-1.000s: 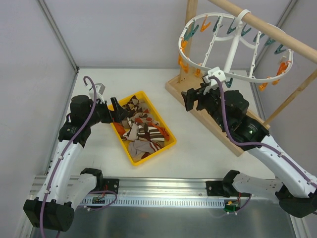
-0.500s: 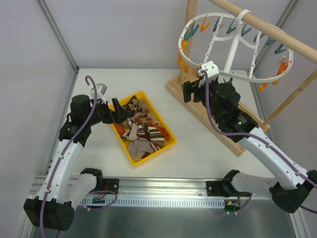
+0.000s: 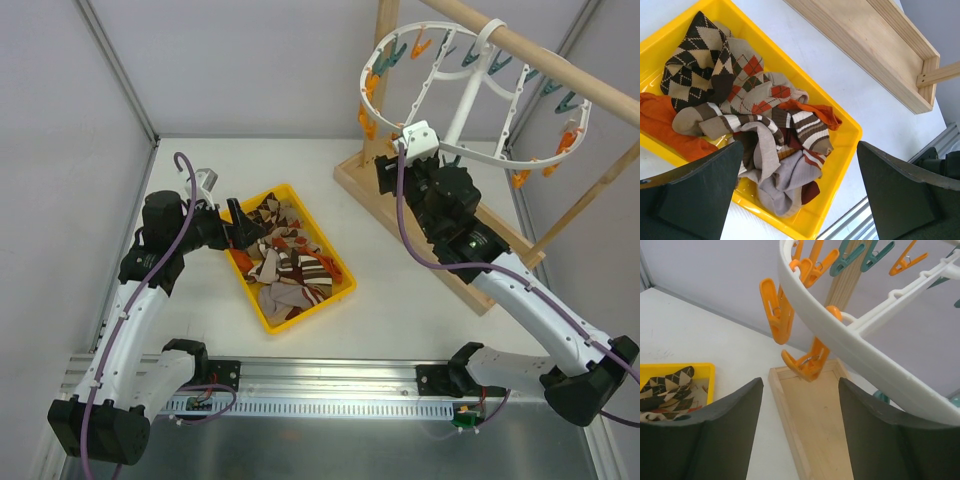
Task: Clip the socks to the hanger
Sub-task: Open the clamp at the hanger.
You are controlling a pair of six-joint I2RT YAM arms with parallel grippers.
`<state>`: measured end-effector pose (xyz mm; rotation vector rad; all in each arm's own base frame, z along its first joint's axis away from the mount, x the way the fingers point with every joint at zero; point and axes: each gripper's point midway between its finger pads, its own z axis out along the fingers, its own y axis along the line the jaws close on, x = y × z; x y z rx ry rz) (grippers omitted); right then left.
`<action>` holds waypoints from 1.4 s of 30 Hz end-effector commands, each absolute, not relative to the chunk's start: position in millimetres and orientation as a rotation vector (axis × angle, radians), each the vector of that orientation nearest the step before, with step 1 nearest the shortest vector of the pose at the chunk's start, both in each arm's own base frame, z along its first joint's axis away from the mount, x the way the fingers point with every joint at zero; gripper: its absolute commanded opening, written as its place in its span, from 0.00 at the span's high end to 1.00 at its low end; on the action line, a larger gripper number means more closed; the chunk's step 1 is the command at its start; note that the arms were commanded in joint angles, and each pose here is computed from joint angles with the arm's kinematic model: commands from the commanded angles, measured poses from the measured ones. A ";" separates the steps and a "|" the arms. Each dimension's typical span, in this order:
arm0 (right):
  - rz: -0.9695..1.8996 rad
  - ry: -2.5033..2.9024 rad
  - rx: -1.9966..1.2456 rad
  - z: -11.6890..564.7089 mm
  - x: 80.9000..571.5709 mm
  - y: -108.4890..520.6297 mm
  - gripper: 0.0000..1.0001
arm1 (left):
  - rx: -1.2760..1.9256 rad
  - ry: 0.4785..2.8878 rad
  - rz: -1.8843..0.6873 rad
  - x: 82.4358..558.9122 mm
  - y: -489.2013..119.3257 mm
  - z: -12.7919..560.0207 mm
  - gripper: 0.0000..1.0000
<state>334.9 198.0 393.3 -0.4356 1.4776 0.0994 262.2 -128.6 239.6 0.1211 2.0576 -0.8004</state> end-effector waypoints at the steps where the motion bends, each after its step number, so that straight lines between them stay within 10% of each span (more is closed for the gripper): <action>1: 0.087 1.368 -0.377 429.4 333.2 186.4 0.37 | 0.187 2.009 -0.820 263.7 -133.1 249.2 0.01; 15: 0.172 1.354 -0.366 437.4 326.5 189.9 0.71 | 0.280 1.856 -0.968 258.0 -168.2 287.5 0.01; 27: 0.255 1.429 -0.411 424.8 308.3 189.3 0.80 | 0.438 1.438 -1.096 289.8 -259.4 405.8 0.07; 42: 0.269 1.483 -0.434 410.5 275.3 164.4 0.50 | 0.427 1.260 -1.193 362.8 -345.8 469.4 0.23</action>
